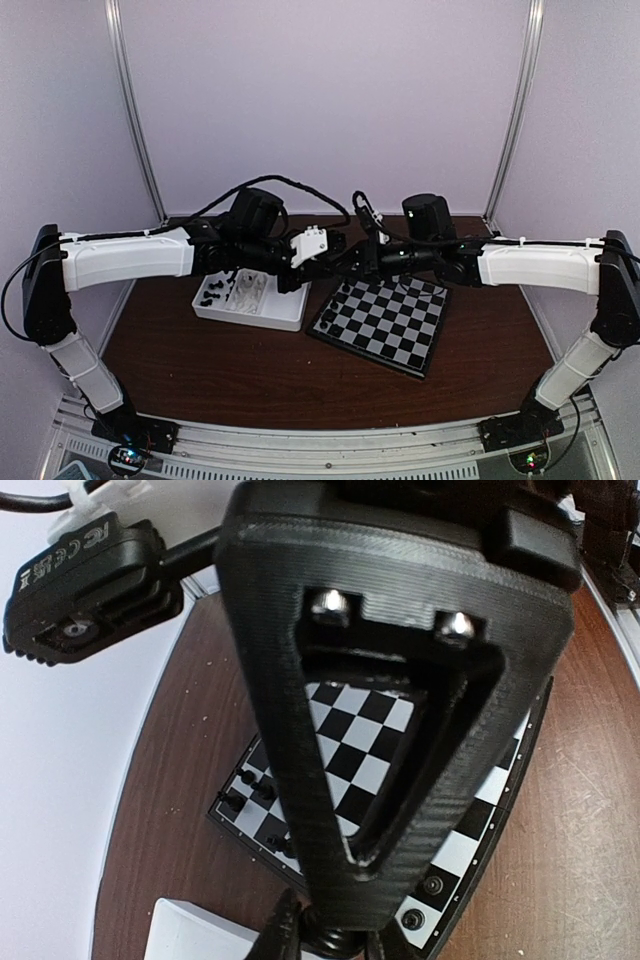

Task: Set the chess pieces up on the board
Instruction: Place the chess piece on the chessboard.

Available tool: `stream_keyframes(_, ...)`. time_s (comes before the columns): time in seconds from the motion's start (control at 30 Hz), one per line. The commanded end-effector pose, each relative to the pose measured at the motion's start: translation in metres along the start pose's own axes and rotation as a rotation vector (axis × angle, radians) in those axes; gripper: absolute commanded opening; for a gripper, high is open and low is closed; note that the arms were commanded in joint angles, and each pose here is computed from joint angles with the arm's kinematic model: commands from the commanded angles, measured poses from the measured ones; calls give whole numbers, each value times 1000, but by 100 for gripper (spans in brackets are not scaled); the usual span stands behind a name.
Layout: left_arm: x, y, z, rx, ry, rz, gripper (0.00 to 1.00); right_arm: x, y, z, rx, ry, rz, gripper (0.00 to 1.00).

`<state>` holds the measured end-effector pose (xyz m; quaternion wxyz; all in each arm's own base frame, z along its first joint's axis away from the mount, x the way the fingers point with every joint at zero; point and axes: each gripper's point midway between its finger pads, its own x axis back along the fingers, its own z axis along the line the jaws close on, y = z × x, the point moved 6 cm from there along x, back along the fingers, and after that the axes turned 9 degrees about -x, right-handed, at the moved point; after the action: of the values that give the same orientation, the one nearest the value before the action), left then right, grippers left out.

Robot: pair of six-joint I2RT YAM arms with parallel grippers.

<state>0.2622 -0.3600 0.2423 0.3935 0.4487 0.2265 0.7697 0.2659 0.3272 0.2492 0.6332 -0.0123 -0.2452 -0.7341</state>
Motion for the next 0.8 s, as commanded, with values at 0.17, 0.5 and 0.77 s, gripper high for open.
stream_keyframes(0.17,-1,9,8,10,41,-37,12,1,5,9,18,31,-35,19)
stream_keyframes(0.5,-1,8,9,13,51,-35,13,2,4,7,21,20,-38,14)
stream_keyframes(0.77,0,8,9,10,64,-33,16,7,9,7,27,0,-46,6)
